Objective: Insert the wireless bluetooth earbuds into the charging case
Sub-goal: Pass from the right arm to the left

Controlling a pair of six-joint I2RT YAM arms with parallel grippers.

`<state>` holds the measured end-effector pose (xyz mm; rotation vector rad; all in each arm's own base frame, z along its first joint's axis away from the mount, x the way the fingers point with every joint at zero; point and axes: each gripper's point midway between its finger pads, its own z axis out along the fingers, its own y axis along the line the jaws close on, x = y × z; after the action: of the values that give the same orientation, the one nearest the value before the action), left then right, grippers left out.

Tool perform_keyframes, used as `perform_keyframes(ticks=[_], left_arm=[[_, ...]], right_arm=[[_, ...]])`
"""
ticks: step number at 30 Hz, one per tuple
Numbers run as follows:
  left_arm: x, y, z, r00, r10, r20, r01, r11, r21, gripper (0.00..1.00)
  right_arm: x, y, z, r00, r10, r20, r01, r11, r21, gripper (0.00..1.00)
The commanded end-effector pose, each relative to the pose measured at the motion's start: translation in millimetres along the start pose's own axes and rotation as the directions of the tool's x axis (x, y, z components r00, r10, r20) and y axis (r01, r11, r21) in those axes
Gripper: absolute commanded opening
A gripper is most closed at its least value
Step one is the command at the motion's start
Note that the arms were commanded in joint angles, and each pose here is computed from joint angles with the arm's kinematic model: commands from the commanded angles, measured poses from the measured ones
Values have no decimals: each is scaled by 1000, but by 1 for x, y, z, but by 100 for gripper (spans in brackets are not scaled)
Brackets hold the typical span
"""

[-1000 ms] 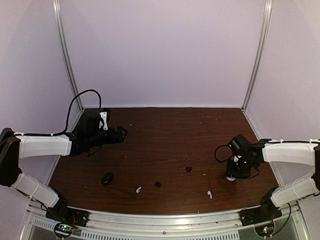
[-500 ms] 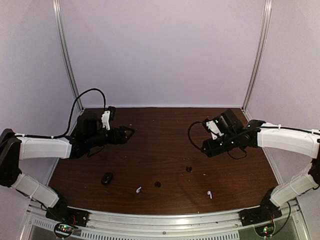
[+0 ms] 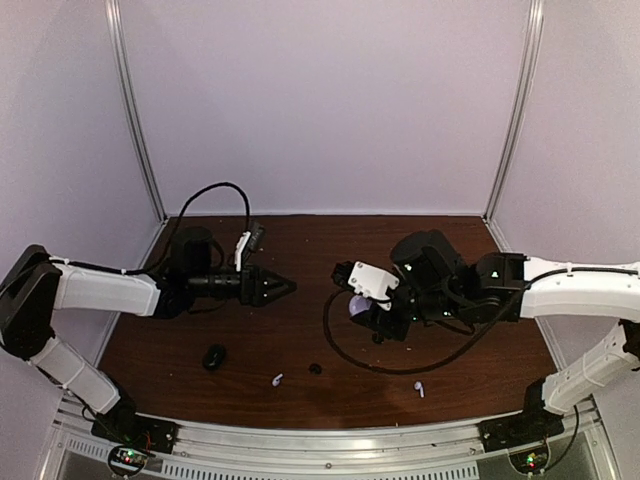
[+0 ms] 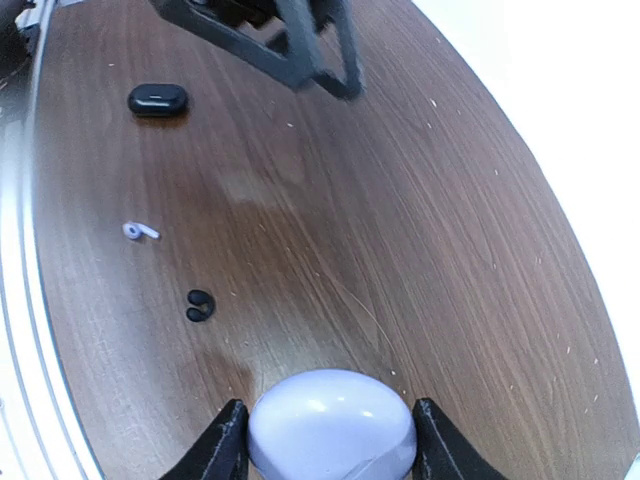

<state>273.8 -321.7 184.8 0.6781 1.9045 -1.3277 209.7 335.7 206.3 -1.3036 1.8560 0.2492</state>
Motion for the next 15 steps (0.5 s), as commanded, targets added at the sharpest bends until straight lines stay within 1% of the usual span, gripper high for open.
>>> perform_keyframes(ticks=[1, 5, 11, 15], left_arm=[[9, -45, 24, 993, 65, -94, -47, 983, 180, 83], [22, -70, 39, 984, 103, -142, -65, 967, 246, 80], [34, -101, 52, 973, 152, -173, -87, 939, 333, 74], [39, -114, 58, 970, 158, -186, -79, 924, 374, 69]], right_arm=[[-18, 11, -1, 982, -189, 9, 189, 981, 41, 22], [-25, 23, 0, 970, -242, 15, 242, 970, 33, 21], [-24, 32, 2, 959, -283, -8, 283, 958, 40, 21], [-22, 39, 4, 951, -308, -21, 308, 951, 36, 21]])
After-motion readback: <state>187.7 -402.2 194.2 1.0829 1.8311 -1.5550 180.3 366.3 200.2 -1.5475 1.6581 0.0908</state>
